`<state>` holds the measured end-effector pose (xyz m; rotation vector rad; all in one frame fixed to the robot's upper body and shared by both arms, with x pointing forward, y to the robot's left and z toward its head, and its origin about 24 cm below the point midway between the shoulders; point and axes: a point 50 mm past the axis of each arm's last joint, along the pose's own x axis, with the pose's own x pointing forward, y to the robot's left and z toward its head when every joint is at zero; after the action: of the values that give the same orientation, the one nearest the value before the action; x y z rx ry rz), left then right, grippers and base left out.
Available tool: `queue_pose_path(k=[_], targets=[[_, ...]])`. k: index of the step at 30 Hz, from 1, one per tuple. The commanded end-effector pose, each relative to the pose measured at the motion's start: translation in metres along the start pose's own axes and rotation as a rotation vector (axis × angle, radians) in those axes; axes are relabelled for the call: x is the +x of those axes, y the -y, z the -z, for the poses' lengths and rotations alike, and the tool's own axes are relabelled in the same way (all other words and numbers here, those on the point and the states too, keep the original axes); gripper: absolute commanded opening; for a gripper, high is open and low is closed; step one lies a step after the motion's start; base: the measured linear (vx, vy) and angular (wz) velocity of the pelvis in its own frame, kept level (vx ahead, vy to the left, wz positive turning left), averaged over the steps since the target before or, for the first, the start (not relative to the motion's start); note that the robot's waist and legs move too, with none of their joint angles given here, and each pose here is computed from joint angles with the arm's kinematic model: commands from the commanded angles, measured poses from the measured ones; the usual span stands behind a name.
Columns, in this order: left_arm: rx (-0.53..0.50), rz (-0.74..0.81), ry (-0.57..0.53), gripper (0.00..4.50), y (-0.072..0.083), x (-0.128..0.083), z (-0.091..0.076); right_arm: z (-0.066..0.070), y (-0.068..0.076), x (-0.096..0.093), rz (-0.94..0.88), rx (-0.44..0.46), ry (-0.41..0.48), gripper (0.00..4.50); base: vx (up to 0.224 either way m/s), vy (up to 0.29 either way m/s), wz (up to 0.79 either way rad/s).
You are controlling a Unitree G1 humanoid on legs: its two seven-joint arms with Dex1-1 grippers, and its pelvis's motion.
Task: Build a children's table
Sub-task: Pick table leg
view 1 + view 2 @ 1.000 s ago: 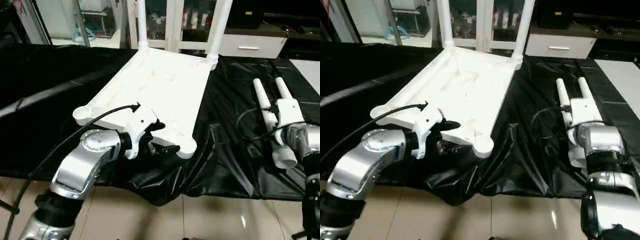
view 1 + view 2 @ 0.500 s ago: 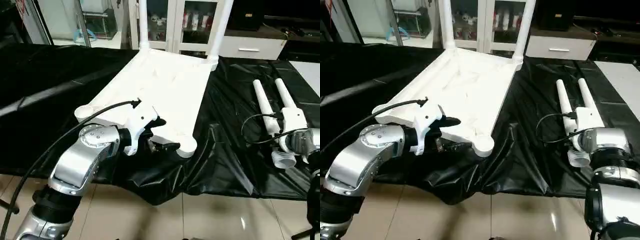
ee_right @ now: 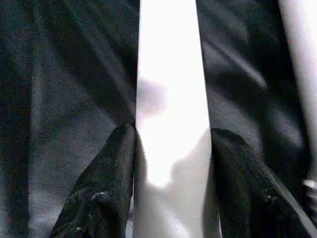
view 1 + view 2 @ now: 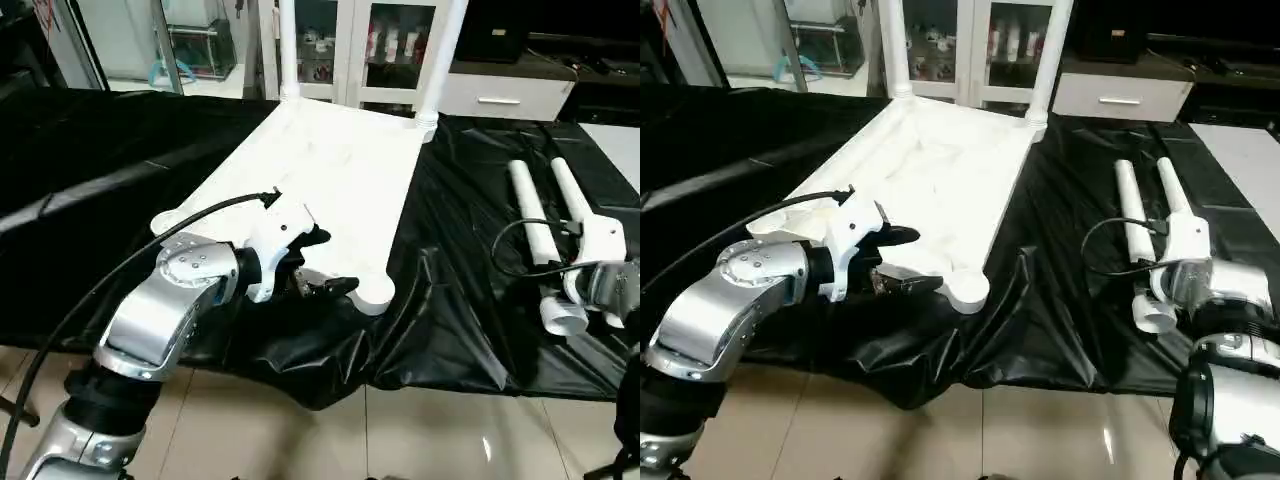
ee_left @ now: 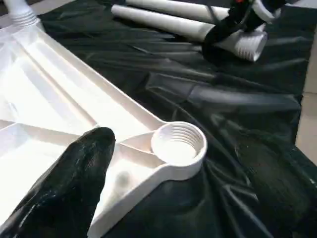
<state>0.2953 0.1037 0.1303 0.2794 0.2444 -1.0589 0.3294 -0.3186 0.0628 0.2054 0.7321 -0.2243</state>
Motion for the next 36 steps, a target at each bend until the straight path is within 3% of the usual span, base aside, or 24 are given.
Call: queue_pose_path(k=[1,3,5,6,8,10,11,16,19,24,27,31,33,36], targets=[[0.014,-0.057,0.053,4.50,-0.010,-0.001,-0.011,-0.016,-0.007,-0.006,-0.091,0.045,0.138,1.95,0.000,0.000,0.00],[-0.014,-0.156,0.129,4.50,-0.023,0.003,-0.022,-0.030,-0.013,-0.020,-0.219,0.110,0.300,1.88,0.000,0.000,0.00],[-0.030,-0.211,0.171,4.50,-0.030,0.005,-0.029,-0.037,-0.017,-0.030,-0.306,0.124,0.406,1.86,0.000,0.000,0.00],[-0.030,-0.211,0.171,4.50,-0.030,0.005,-0.029,-0.037,-0.017,-0.030,-0.306,0.124,0.406,1.86,0.000,0.000,0.00],[-0.079,-0.274,0.248,4.50,-0.038,0.006,-0.039,-0.044,-0.025,-0.051,-0.505,0.194,0.555,1.85,0.000,0.000,0.00],[-0.151,-0.301,0.321,4.50,-0.044,0.007,-0.048,-0.041,-0.032,-0.071,-0.732,0.267,0.614,1.84,0.000,0.000,0.00],[-0.151,-0.301,0.321,4.50,-0.044,0.007,-0.048,-0.041,-0.032,-0.071,-0.732,0.267,0.614,1.84,0.000,0.000,0.00],[-0.309,-0.191,0.421,4.50,-0.042,0.007,-0.065,-0.016,-0.053,-0.104,-1.170,0.314,0.679,1.84,0.000,0.000,0.00],[-0.337,-0.122,0.475,4.50,-0.038,0.010,-0.077,-0.005,-0.067,-0.109,-1.284,0.326,0.633,1.84,0.000,0.000,0.00],[-0.409,-0.063,0.547,4.50,-0.035,0.019,-0.099,-0.001,-0.099,-0.123,-1.427,0.285,0.584,1.84,0.000,0.000,0.00],[-0.413,-0.053,0.545,4.50,-0.032,0.022,-0.102,-0.001,-0.108,-0.126,-1.466,0.274,0.572,1.84,0.000,0.000,0.00],[-0.444,-0.088,0.529,4.50,-0.034,0.027,-0.103,0.000,-0.126,-0.126,-1.411,0.152,0.561,1.84,0.000,0.000,0.00],[-0.489,-0.122,0.527,4.50,-0.038,0.030,-0.103,0.001,-0.139,-0.123,-1.340,0.047,0.559,1.84,0.000,0.000,0.00],[-0.523,-0.125,0.531,4.50,-0.039,0.031,-0.103,0.004,-0.148,-0.126,-1.360,0.006,0.536,1.84,0.000,0.000,0.00]])
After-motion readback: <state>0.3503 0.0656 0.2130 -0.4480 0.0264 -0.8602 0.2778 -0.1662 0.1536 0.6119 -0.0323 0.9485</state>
